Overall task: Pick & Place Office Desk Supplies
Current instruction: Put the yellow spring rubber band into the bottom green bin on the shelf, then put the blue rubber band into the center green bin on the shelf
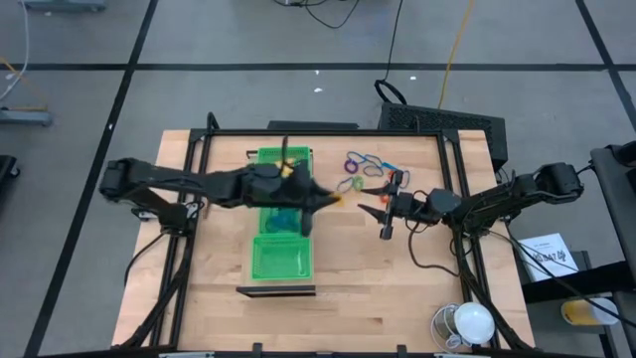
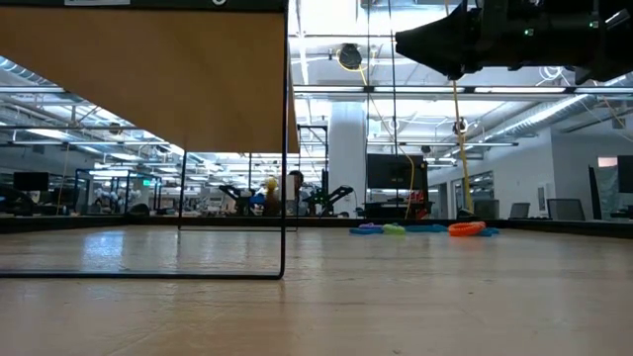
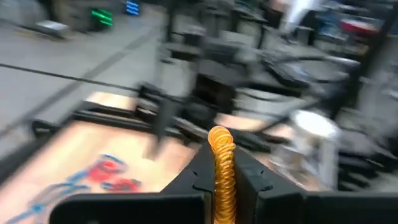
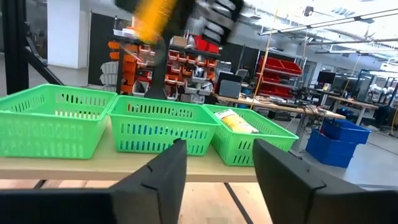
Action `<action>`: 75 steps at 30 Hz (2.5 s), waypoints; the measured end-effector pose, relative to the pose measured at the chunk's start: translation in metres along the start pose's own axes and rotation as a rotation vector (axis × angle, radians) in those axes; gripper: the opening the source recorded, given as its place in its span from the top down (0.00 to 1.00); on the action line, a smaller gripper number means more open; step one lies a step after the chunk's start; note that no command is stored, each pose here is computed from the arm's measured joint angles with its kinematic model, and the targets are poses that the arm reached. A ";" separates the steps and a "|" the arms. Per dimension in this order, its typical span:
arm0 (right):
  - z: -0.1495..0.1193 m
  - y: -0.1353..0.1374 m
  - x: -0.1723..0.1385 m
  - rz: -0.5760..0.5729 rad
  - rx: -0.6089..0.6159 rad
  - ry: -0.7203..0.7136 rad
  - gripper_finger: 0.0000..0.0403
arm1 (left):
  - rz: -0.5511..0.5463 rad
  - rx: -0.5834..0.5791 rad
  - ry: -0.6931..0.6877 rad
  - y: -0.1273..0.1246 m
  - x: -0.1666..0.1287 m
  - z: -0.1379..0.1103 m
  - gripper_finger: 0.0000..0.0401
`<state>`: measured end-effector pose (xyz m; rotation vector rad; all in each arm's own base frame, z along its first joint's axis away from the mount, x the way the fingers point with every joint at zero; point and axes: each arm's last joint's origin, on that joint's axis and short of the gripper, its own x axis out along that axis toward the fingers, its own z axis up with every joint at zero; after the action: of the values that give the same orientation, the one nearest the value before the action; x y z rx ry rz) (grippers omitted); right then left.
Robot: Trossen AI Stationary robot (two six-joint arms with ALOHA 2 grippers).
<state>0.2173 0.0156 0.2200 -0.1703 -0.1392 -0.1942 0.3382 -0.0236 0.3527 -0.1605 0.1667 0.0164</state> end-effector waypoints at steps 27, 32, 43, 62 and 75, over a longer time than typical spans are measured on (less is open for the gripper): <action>-0.001 0.000 0.000 0.000 0.005 0.008 0.55 | 0.021 0.025 0.370 -0.081 -0.078 -0.065 0.90; -0.001 0.000 0.000 0.000 0.003 0.012 0.54 | -0.019 0.022 0.373 -0.083 -0.078 -0.064 0.86; -0.003 0.000 0.000 0.000 0.011 0.027 0.55 | 0.011 0.088 0.340 -0.078 -0.081 -0.058 0.56; -0.037 -0.070 0.015 -0.294 0.218 0.625 0.54 | 0.132 0.080 0.052 -0.028 -0.153 -0.092 0.46; -0.085 -0.139 0.014 -0.188 0.223 0.937 0.59 | 0.216 -0.051 -0.213 0.015 -0.177 -0.134 0.46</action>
<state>0.2130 -0.1370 0.1609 0.1672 0.7560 -0.4247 0.1410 -0.0308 0.2491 -0.1895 -0.0301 0.2518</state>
